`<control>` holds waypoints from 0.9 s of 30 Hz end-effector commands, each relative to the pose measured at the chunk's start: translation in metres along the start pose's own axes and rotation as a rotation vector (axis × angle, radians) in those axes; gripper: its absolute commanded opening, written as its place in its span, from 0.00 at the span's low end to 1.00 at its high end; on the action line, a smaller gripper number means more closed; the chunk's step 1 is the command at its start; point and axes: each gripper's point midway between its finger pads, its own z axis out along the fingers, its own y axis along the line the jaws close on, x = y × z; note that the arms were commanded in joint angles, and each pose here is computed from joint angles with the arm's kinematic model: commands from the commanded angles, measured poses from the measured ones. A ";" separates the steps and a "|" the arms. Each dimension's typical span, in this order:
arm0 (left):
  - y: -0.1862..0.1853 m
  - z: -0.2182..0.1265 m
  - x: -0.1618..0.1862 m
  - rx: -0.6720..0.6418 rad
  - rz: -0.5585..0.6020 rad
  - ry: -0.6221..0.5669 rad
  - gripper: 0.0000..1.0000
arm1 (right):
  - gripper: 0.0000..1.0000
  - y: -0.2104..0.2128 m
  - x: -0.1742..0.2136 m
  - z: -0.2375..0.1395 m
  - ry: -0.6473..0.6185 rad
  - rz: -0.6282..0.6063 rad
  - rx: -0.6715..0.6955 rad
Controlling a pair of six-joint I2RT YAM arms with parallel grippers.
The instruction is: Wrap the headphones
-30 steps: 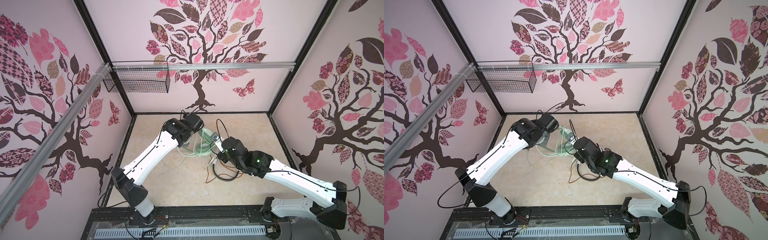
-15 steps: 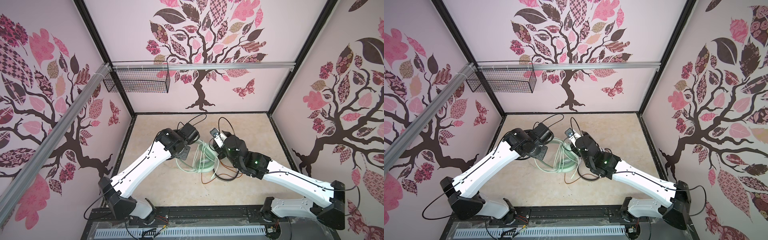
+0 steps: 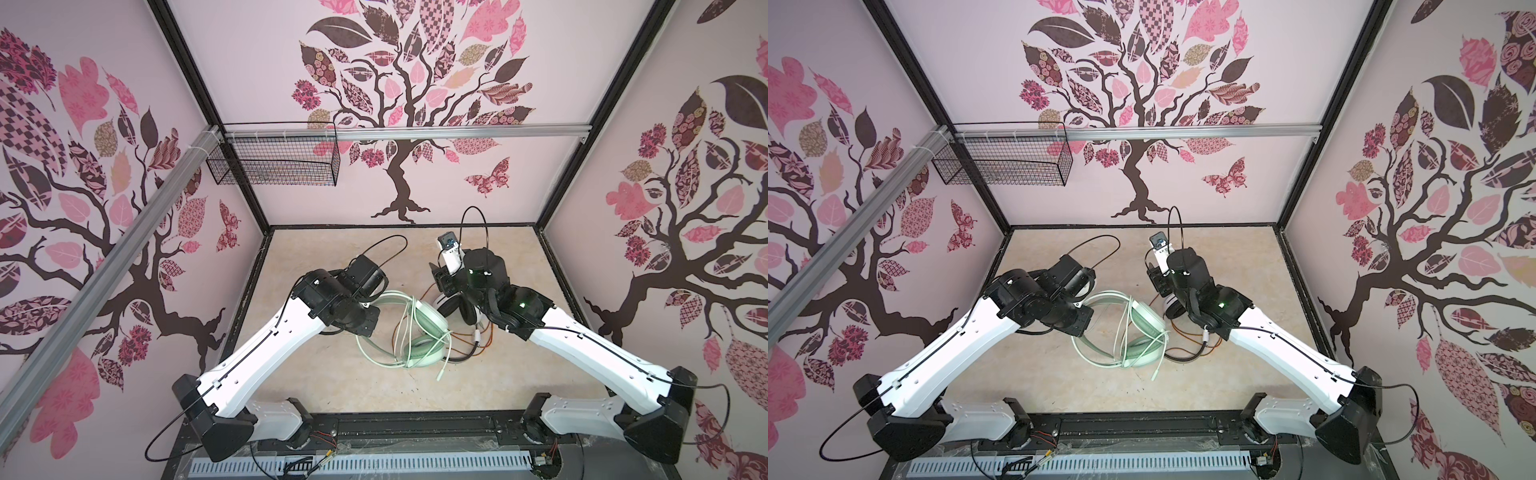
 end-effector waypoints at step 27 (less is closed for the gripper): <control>-0.040 -0.070 -0.013 0.470 -0.112 -0.125 0.00 | 0.71 0.084 0.135 -0.078 -0.021 0.546 -0.755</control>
